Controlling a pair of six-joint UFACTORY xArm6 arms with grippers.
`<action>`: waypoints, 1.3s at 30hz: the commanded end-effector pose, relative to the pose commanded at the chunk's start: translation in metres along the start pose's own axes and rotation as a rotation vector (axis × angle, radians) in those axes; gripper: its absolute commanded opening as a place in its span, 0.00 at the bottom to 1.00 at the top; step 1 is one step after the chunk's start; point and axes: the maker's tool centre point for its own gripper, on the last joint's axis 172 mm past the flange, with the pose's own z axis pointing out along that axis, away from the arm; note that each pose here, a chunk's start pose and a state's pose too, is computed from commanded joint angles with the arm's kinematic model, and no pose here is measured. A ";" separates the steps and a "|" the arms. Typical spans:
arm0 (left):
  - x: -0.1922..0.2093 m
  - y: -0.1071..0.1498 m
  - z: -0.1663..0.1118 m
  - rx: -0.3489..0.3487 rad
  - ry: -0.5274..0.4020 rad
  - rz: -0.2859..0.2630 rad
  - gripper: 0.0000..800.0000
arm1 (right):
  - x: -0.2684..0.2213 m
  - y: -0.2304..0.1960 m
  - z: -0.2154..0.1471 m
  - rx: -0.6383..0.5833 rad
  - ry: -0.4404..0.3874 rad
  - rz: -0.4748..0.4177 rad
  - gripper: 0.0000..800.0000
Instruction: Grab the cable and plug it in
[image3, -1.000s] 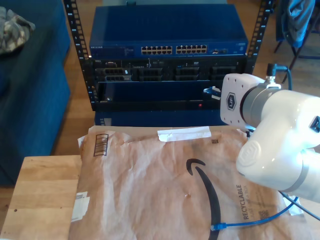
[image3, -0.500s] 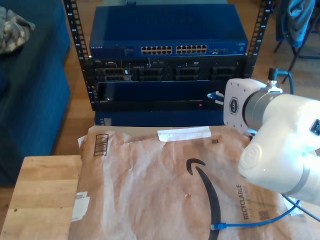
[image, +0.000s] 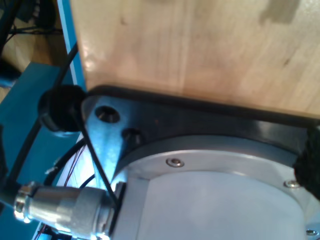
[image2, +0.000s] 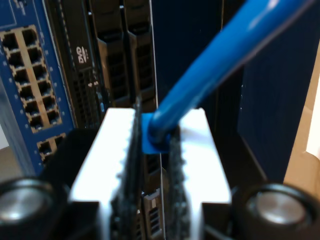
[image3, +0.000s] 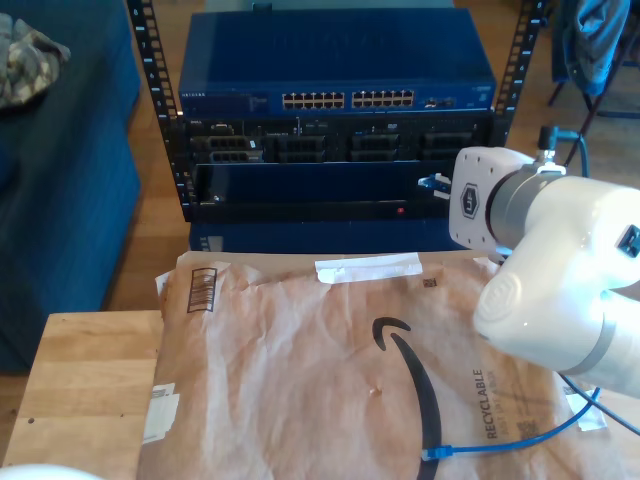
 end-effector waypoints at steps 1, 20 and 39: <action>0.000 0.000 0.000 0.000 0.002 0.000 1.00 | 0.004 0.012 0.001 -0.018 0.008 0.002 0.00; 0.000 0.000 0.000 0.000 0.000 0.000 1.00 | -0.042 -0.044 0.024 0.031 -0.051 0.002 0.00; 0.000 0.000 0.000 0.000 0.000 0.000 1.00 | -0.069 -0.008 0.035 -0.083 -0.108 -0.042 0.00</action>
